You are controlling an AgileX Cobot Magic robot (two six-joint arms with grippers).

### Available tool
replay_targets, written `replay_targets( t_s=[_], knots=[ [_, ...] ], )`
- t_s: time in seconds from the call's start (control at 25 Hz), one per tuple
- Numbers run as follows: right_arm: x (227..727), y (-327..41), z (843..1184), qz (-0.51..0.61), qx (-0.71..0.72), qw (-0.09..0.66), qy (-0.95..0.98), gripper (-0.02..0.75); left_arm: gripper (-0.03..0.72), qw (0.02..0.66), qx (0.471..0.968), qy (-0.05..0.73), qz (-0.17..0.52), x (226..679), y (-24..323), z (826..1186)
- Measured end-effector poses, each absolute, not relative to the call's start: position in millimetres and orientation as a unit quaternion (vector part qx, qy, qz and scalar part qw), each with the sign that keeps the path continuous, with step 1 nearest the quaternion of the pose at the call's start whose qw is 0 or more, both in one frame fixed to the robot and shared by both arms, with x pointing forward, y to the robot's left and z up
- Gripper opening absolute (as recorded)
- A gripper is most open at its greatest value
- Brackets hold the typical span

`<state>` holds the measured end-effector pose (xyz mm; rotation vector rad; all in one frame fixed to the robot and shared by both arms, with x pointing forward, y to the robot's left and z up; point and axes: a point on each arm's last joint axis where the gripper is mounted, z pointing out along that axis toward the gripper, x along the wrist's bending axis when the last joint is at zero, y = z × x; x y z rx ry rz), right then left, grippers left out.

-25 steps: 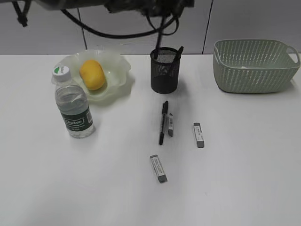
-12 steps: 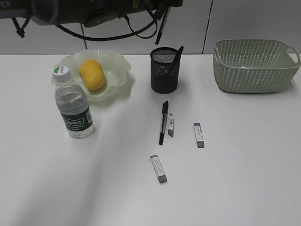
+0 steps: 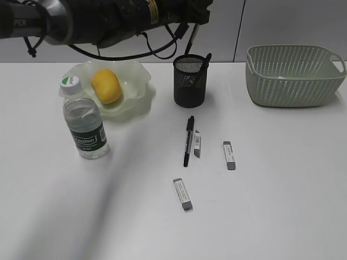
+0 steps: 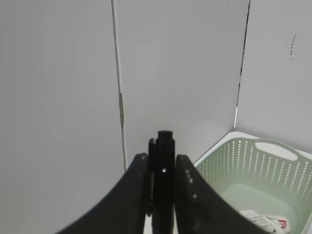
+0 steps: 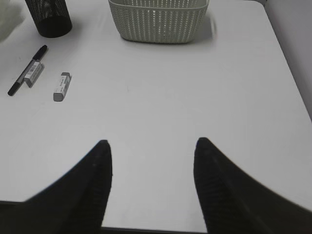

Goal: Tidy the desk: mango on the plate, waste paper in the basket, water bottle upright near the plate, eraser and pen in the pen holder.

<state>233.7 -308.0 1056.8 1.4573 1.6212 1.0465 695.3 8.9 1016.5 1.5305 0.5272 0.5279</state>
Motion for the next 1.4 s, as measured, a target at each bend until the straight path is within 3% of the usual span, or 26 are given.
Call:
replay_targets(
  t_s=[0.28,0.8,0.92,1.12,1.4],
  knots=[
    [234,-308,1057,0.405,0.564,0.354,0.627,0.435,0.111,0.687,0.642,0.246,0.234,706,14,996],
    [234,-308,1057,0.405,0.564,0.354,0.627,0.435,0.113,0.675,0.653,0.251,0.235,711,13,967],
    [234,-308,1057,0.405,0.564,0.354,0.627,0.435,0.160,0.675,0.653,0.250,0.236,711,13,967],
    [234,-308,1057,0.405,0.564,0.354,0.627,0.435,0.301,0.674,0.652,0.250,0.239,713,17,967],
    [234,-308,1057,0.405,0.564,0.354,0.627,0.435,0.316,0.667,0.655,0.265,0.237,713,19,975]
  ],
)
